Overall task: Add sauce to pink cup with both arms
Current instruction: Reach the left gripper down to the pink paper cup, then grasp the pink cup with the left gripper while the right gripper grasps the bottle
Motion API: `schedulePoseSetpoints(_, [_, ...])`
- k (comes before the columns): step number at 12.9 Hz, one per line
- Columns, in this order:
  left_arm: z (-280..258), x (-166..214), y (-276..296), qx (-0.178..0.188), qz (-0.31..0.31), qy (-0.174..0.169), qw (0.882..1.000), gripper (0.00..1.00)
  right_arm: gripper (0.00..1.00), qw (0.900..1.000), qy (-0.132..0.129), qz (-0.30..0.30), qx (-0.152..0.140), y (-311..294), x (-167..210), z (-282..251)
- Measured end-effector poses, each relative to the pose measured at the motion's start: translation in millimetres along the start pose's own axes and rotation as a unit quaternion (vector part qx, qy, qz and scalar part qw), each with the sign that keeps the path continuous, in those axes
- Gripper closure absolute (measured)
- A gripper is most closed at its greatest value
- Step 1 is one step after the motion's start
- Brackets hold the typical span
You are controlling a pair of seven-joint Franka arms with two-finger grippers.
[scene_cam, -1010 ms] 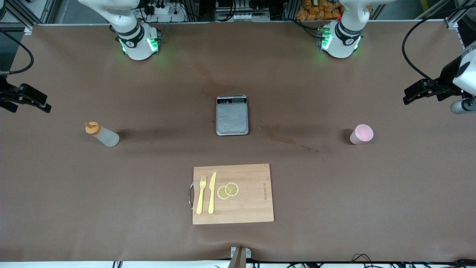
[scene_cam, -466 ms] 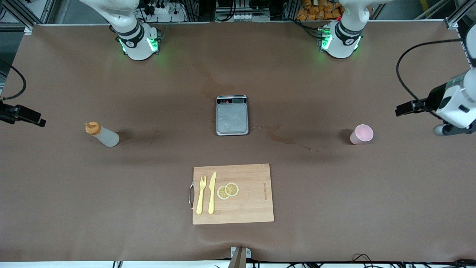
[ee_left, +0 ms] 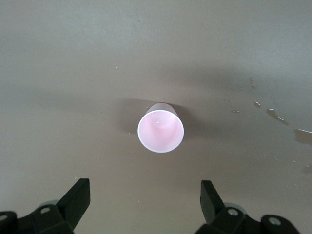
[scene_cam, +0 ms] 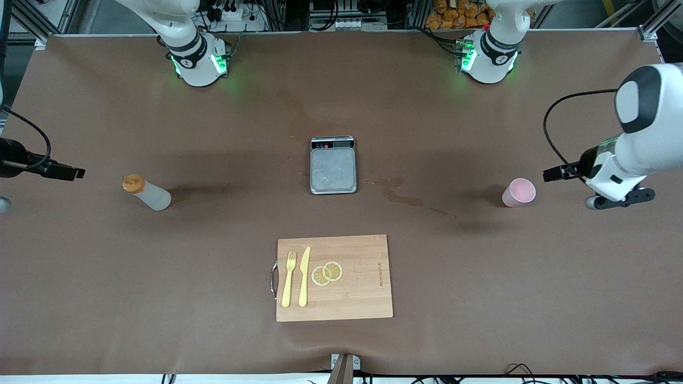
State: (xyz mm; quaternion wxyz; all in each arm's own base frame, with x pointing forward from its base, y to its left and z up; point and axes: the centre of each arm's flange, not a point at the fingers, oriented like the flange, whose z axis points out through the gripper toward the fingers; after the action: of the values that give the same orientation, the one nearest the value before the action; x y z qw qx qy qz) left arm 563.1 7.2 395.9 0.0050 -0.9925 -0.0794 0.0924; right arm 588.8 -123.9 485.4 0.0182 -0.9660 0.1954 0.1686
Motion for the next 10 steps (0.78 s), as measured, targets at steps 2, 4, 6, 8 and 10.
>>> schedulePoseSetpoints(2, [35.3,-1.1,-6.5,-0.003,-0.005,0.011,1.000,0.00,0.00,0.999,-0.033,0.017,0.015,16.9,14.5,22.9])
schedulePoseSetpoints(4, [65.2,-2.6,-13.3,-0.006,-0.011,0.013,1.000,0.00,0.00,0.997,-0.060,0.035,0.035,32.0,28.5,44.4])
schedulePoseSetpoints(6, [84.7,-1.8,-16.5,-0.008,-0.014,0.013,1.000,0.00,0.00,0.993,-0.079,0.074,0.052,33.6,37.6,60.0])
schedulePoseSetpoints(8, [100.5,-1.1,-19.7,-0.010,-0.017,0.013,1.000,0.00,0.00,0.985,-0.102,0.113,0.081,39.1,46.5,74.9])
schedulePoseSetpoints(10, [118.3,-0.2,-27.8,-0.013,-0.025,0.013,1.000,0.03,0.00,0.971,-0.136,0.150,0.128,68.3,65.0,104.1])
